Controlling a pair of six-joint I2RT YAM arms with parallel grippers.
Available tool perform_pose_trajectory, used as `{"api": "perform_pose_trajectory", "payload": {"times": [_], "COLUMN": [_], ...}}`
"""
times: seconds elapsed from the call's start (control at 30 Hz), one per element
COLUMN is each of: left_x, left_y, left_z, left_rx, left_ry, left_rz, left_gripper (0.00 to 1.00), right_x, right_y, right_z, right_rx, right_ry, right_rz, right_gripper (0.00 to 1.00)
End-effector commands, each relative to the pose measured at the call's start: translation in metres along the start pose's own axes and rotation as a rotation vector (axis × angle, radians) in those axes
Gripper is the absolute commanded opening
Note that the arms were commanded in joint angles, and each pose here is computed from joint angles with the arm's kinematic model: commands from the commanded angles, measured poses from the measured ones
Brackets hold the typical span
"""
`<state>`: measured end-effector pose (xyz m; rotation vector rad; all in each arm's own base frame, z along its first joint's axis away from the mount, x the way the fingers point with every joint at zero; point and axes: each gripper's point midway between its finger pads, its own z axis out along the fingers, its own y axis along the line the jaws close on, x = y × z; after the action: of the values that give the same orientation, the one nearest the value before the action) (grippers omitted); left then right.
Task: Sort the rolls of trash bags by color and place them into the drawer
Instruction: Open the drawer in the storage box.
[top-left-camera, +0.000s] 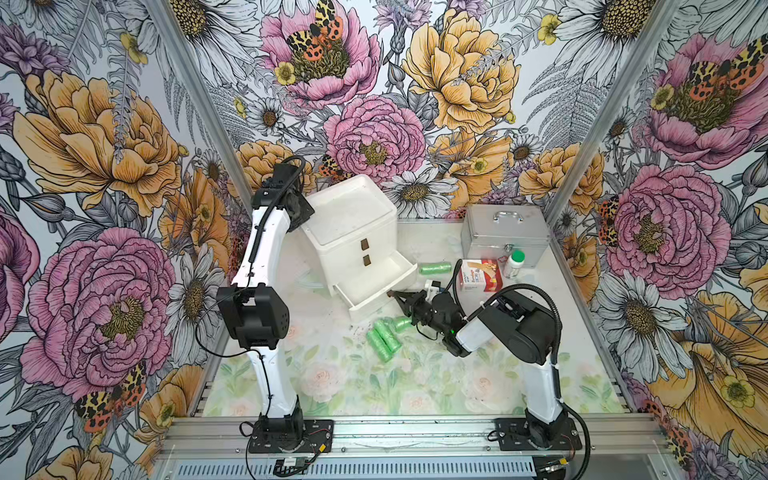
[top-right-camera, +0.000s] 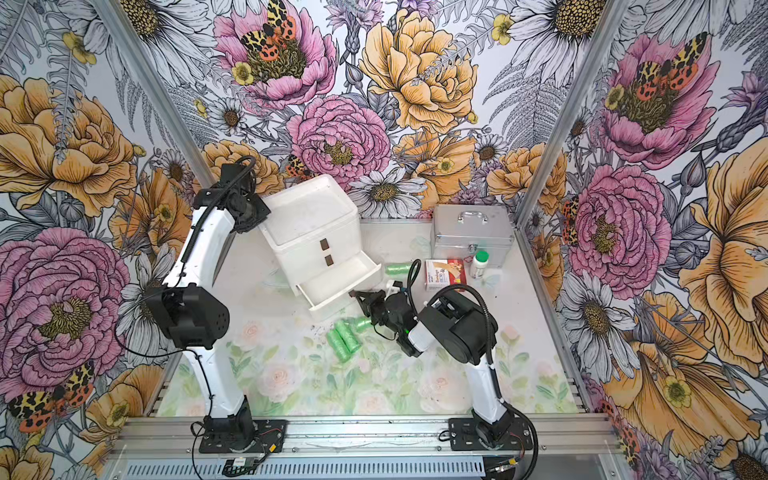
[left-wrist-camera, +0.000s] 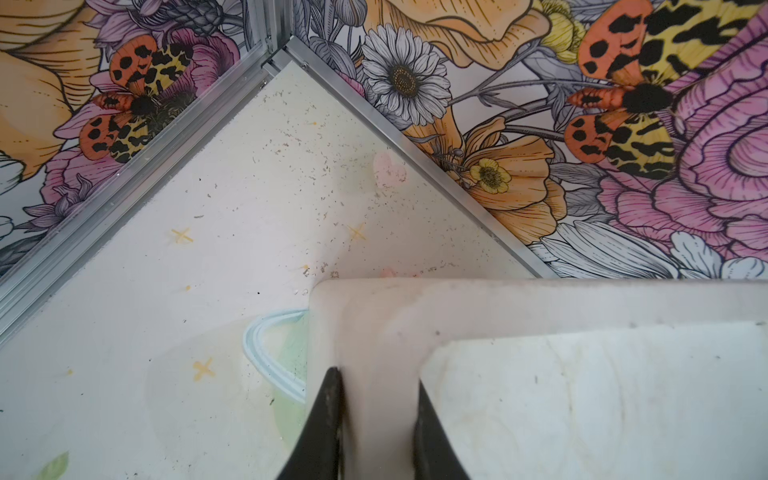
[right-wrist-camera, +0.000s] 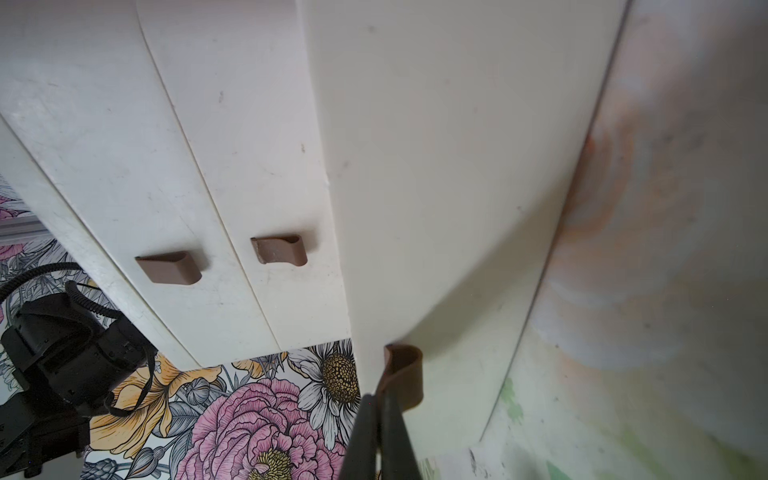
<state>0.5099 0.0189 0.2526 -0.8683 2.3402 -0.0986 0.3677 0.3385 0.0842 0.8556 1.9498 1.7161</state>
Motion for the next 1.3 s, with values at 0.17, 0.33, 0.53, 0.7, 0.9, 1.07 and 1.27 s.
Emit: {"api": "perform_pose_trajectory", "payload": {"times": [0.17, 0.33, 0.53, 0.7, 0.9, 1.07, 1.27], "left_x": [0.099, 0.099, 0.096, 0.093, 0.094, 0.097, 0.096], "left_y": [-0.026, -0.026, -0.022, -0.022, -0.029, -0.034, -0.038], "left_z": [0.043, 0.043, 0.042, 0.038, 0.038, 0.042, 0.047], "left_rx": [0.095, 0.095, 0.072, 0.055, 0.060, 0.061, 0.066], "left_ry": [0.417, 0.414, 0.395, 0.367, 0.362, 0.367, 0.369], "left_rz": [-0.136, -0.138, -0.161, -0.174, -0.176, -0.174, -0.176], "left_gripper": [0.00, 0.00, 0.00, 0.00, 0.00, 0.00, 0.00], "right_x": [0.005, 0.007, 0.014, 0.023, 0.035, 0.044, 0.063], "right_y": [0.021, 0.012, 0.006, 0.005, 0.010, 0.013, 0.009], "right_z": [-0.020, -0.028, -0.031, -0.027, -0.016, -0.007, -0.003], "right_rx": [-0.059, -0.035, -0.021, -0.018, -0.034, -0.032, -0.017], "right_ry": [-0.010, -0.012, 0.003, 0.014, 0.046, 0.072, 0.114], "right_rz": [-0.006, 0.002, 0.007, 0.006, 0.007, 0.003, -0.005], "right_gripper": [0.00, 0.00, 0.00, 0.00, 0.00, 0.00, 0.00]}}
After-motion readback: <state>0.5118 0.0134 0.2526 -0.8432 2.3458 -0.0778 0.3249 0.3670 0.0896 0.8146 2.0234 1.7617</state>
